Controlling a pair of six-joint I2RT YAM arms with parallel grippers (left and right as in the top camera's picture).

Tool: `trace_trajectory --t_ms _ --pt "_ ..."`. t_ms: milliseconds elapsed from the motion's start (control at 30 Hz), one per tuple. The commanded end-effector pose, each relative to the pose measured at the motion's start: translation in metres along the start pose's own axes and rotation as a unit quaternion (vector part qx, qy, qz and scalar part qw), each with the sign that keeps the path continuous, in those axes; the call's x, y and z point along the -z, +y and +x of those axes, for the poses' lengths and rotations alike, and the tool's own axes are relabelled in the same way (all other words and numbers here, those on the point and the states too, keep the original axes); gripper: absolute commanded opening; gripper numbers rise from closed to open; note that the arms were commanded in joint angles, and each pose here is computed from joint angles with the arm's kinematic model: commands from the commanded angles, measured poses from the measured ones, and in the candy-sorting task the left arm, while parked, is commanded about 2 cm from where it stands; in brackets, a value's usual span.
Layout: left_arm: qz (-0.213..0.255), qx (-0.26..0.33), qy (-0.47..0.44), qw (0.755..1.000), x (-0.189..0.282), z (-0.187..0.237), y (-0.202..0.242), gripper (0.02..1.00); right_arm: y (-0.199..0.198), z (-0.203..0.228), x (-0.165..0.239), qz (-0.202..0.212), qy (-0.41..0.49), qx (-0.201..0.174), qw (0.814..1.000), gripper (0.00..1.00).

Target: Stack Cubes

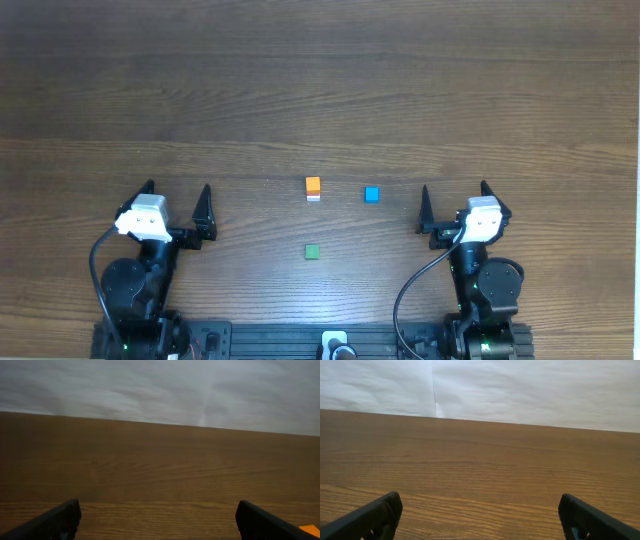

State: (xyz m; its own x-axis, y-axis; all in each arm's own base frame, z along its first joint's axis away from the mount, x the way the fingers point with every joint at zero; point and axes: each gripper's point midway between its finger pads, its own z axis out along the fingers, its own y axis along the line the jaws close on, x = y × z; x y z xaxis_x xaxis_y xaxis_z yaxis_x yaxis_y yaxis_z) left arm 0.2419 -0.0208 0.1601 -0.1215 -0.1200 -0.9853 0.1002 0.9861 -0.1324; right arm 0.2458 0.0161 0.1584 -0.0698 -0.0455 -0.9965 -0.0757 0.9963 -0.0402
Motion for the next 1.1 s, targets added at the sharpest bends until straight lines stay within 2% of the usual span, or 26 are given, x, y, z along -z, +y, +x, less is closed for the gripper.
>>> trace_trajectory --t_ms 33,800,900,1000,1033,1100 --pt "-0.006 -0.010 -0.010 1.000 -0.0015 0.0012 0.0031 0.998 0.0003 0.0022 -0.0002 -0.001 0.002 0.002 1.000 0.991" --pt "-0.004 -0.011 -0.020 1.000 -0.0035 0.0013 0.0032 0.998 0.0003 0.0022 -0.0002 -0.001 0.002 0.002 1.000 0.993" --pt "-0.004 -0.011 -0.020 1.000 -0.0034 0.0012 0.0032 1.000 -0.0065 0.0020 -0.0001 0.018 0.002 0.002 1.000 0.991" --pt "-0.004 -0.011 -0.020 1.000 -0.0035 0.0013 0.0032 1.000 -0.0066 -0.0031 0.0000 0.019 -0.009 0.002 1.000 0.991" --pt "-0.005 -0.011 -0.020 1.000 -0.0035 0.0013 0.0033 1.000 -0.0065 -0.0029 0.0000 0.018 -0.008 -0.001 1.000 0.991" --pt "-0.005 -0.011 -0.020 1.000 -0.0034 0.0012 0.0033 1.000 -0.0064 -0.0042 0.0000 0.017 -0.012 -0.039 0.999 0.993"
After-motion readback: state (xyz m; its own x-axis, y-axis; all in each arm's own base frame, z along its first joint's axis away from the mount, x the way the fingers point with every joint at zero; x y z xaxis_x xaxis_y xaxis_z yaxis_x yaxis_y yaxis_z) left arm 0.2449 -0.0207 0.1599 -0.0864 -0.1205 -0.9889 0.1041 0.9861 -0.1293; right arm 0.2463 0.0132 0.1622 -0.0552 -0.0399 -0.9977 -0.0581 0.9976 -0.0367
